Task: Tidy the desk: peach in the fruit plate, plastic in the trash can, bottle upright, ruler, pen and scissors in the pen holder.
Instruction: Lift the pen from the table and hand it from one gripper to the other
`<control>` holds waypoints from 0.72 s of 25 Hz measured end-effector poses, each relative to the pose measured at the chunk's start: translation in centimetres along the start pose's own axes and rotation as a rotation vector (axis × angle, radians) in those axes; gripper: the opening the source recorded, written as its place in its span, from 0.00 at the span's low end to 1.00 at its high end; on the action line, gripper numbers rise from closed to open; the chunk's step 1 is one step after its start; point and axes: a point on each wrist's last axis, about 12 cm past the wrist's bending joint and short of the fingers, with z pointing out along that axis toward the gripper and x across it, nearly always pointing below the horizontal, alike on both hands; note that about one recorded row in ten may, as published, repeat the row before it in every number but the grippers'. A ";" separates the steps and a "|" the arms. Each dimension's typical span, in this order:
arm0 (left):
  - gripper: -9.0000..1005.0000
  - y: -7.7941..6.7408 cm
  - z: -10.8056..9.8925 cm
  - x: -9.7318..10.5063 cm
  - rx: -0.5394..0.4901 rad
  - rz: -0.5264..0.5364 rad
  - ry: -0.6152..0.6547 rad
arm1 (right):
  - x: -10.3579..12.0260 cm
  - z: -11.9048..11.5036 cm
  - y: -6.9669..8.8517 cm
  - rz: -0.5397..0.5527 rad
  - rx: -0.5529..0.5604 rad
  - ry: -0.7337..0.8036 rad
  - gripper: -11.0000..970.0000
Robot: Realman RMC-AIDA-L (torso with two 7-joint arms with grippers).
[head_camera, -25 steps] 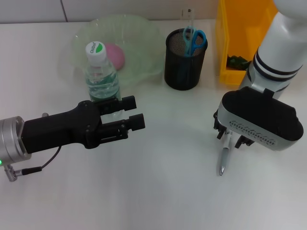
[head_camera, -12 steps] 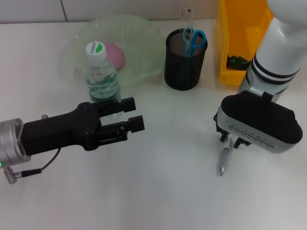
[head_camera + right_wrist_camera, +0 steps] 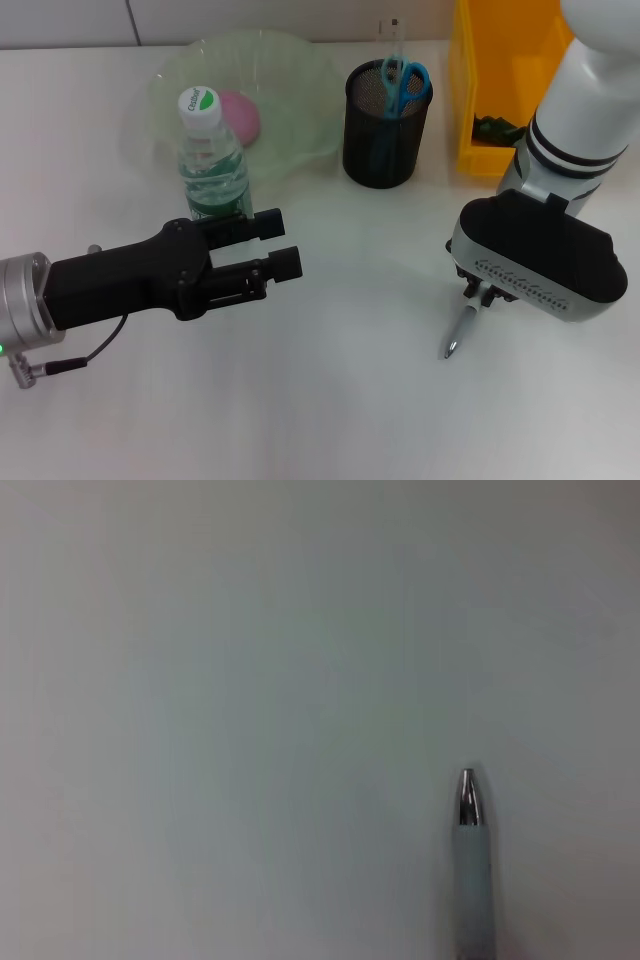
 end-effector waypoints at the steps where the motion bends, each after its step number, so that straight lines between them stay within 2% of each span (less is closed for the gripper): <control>1: 0.71 0.0 0.0 0.0 0.002 0.000 0.000 | 0.0 0.0 0.0 0.012 0.004 0.000 0.14; 5: 0.71 -0.1 0.0 -0.1 0.009 0.001 -0.001 | 0.0 -0.4 0.1 0.036 0.039 -0.011 0.13; 6: 0.71 -0.1 0.0 -0.1 0.010 0.002 0.000 | 0.1 -1.1 0.2 0.063 0.084 -0.029 0.13; 9: 0.71 -0.1 0.0 -0.1 0.013 0.005 0.000 | 0.4 -2.0 0.3 0.095 0.129 -0.054 0.13; 18: 0.71 -0.2 0.1 -0.7 0.033 0.028 -0.015 | 3.0 -5.0 1.8 0.346 0.322 -0.182 0.13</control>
